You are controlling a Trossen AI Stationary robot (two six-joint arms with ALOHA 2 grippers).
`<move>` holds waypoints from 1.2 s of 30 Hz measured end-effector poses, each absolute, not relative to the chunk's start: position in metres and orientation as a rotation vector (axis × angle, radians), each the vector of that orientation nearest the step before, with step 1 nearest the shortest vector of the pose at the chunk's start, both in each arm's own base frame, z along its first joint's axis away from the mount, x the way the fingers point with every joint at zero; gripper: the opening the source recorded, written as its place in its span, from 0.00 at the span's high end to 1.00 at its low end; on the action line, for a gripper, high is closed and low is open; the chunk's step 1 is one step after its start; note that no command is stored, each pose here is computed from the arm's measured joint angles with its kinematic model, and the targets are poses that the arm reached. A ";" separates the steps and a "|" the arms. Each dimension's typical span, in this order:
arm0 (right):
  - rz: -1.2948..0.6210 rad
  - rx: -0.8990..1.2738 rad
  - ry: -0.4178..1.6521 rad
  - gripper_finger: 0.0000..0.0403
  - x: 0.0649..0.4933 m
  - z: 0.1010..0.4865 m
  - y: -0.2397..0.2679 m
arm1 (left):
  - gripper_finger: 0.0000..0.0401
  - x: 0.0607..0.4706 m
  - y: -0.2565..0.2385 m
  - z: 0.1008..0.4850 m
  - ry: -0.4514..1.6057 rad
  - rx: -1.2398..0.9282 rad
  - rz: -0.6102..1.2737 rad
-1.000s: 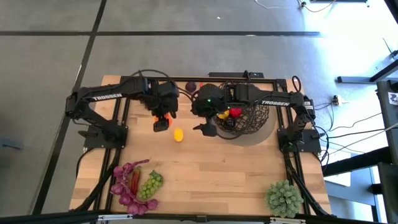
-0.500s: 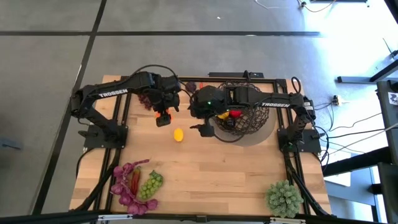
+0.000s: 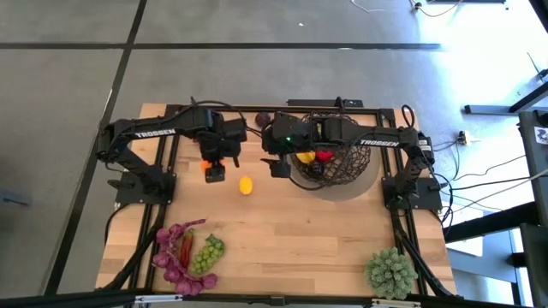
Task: Build produce basket
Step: Put the orange into the black wire basket
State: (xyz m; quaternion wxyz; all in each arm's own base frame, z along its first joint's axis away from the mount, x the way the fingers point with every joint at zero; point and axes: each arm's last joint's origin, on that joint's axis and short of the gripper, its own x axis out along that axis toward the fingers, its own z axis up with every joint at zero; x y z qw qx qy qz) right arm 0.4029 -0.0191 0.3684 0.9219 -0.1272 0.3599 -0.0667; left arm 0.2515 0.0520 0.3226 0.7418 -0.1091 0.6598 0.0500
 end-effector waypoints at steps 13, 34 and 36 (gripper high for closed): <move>-0.275 -0.266 0.811 0.07 0.395 0.366 -0.023 | 0.33 0.223 0.063 0.342 1.414 -0.167 0.358; -0.083 -0.211 0.538 0.07 0.430 0.367 -0.013 | 0.33 0.204 0.098 0.364 1.089 -0.307 0.062; -0.082 -0.182 0.489 0.07 0.435 0.368 -0.013 | 0.33 0.204 0.101 0.365 1.070 -0.315 0.049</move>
